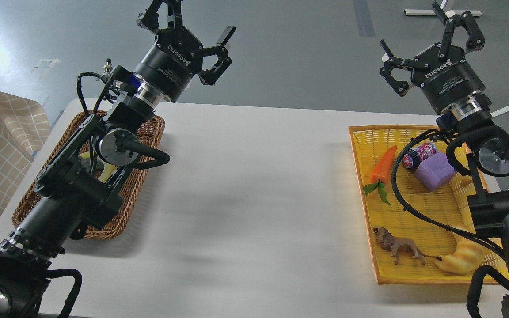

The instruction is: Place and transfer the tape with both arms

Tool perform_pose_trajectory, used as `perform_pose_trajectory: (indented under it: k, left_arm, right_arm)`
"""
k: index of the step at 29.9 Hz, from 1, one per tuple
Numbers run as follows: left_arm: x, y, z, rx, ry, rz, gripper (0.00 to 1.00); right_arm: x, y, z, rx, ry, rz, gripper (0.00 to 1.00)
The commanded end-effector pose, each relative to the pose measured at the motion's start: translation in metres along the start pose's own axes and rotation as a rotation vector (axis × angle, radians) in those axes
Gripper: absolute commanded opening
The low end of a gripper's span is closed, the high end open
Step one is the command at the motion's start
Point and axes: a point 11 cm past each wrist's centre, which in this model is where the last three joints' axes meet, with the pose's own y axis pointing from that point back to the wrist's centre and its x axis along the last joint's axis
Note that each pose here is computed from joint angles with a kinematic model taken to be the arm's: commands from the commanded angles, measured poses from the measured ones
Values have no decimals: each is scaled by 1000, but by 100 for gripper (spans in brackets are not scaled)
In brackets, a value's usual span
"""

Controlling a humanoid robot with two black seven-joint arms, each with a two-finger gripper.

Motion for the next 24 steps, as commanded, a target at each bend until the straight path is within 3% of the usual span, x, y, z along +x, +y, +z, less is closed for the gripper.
perform_pose_trajectory:
  k: [1,24]
  left_arm:
    - [-1,0,-3,1,10,-2,98]
    - [-2,-2,-10,-2,35,5,98]
  right_arm:
    - [0,0,2,-1,-4,0,100]
    - [-4,-4,0,4,-3,-12,100]
